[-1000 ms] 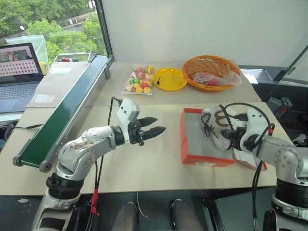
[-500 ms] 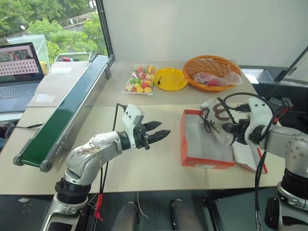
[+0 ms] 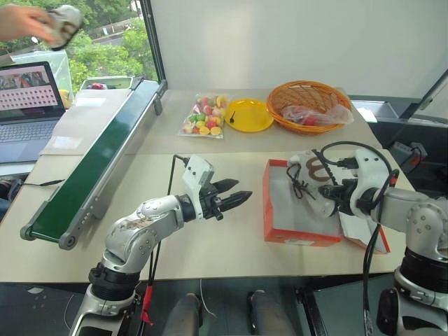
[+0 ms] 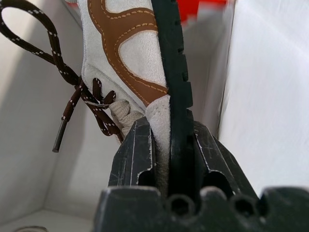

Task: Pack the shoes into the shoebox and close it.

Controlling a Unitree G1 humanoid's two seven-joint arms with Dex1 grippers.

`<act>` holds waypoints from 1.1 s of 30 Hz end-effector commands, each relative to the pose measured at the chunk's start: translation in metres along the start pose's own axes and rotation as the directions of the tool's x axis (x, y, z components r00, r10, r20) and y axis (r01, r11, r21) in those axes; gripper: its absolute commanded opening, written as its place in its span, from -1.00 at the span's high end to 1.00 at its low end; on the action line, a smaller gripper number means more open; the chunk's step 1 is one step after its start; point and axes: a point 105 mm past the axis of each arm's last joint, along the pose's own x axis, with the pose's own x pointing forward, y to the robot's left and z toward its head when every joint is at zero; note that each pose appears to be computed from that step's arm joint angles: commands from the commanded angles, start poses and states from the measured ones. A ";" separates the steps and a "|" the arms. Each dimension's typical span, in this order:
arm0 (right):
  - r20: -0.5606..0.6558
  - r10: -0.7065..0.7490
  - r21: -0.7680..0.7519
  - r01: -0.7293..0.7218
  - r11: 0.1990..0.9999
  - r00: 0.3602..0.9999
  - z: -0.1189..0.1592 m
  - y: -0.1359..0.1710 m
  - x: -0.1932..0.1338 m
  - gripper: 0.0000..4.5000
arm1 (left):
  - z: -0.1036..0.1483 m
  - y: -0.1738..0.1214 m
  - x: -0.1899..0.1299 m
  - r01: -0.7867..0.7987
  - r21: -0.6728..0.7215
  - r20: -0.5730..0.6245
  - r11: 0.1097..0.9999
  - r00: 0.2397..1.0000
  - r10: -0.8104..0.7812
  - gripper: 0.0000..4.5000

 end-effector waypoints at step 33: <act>0.208 0.149 -0.310 -0.079 0.947 0.967 0.069 0.037 -0.039 -0.99 | 0.028 0.026 -0.014 -0.076 0.110 0.011 0.991 0.997 0.075 -0.19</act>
